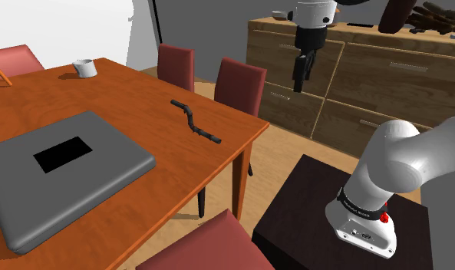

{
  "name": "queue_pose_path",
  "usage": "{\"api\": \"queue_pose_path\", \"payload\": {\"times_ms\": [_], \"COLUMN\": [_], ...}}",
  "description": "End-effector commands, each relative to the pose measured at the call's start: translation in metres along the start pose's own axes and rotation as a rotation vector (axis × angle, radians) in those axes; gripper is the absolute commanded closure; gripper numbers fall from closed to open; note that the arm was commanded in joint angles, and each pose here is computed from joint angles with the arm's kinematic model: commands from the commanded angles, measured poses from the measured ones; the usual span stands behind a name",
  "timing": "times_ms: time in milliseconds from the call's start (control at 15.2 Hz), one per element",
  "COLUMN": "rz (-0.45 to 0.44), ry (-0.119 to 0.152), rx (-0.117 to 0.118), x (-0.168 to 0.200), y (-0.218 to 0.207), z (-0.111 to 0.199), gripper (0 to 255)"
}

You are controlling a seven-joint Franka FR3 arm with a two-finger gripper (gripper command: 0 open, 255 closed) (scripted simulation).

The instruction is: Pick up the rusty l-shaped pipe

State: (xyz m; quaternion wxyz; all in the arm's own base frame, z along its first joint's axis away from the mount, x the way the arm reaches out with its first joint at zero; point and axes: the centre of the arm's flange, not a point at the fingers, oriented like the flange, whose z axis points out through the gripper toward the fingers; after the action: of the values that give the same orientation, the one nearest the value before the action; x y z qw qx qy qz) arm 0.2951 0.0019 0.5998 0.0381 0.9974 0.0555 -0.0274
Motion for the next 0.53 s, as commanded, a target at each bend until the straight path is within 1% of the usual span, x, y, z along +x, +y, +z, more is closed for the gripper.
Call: {"api": "queue_pose_path", "payload": {"times_ms": [0, 462], "rz": [0.000, 0.013], "ry": [0.000, -0.013], "rx": [0.000, 0.007], "x": [0.000, 0.078], "y": [0.000, -0.043], "z": [0.000, 0.028], "gripper": [0, 0]}}
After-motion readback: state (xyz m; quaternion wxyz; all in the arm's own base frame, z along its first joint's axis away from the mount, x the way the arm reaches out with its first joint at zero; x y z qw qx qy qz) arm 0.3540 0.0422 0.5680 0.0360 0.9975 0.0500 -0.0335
